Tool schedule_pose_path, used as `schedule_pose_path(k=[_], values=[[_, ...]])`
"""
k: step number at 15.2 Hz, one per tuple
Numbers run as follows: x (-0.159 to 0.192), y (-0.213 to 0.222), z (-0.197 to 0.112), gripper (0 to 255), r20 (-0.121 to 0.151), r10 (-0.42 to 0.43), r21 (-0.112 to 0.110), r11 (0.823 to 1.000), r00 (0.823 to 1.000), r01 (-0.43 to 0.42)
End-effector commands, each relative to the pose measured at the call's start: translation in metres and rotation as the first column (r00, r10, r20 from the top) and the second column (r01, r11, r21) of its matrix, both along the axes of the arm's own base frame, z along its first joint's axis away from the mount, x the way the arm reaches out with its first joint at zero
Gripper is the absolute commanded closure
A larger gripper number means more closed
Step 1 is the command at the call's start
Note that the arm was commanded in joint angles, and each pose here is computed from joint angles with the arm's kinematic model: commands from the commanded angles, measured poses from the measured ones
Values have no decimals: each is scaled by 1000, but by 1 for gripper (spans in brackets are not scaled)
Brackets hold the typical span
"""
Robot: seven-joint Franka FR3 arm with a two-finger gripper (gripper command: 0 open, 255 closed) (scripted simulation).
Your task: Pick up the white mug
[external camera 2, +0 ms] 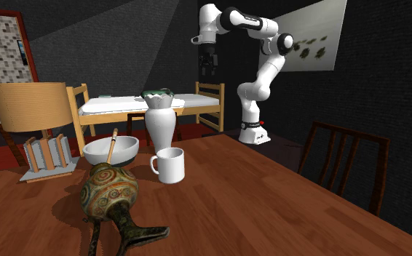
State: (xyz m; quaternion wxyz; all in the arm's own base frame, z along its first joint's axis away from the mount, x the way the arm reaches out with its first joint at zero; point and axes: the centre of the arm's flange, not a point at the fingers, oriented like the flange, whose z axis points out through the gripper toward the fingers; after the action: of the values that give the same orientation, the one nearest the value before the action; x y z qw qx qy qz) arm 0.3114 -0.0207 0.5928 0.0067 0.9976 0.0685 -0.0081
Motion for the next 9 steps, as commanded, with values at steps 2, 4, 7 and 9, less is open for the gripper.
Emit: schedule_pose_path(k=[2,4,7,9], values=[[8,8,-7,0,-1,-2,0,1000,1000,2],[24,23,-21,0,-2,-5,1,1000,1000,5],[49,47,-41,0,-3,-9,1,1000,1000,9],[65,62,-55,0,-4,-12,2,1000,1000,12]])
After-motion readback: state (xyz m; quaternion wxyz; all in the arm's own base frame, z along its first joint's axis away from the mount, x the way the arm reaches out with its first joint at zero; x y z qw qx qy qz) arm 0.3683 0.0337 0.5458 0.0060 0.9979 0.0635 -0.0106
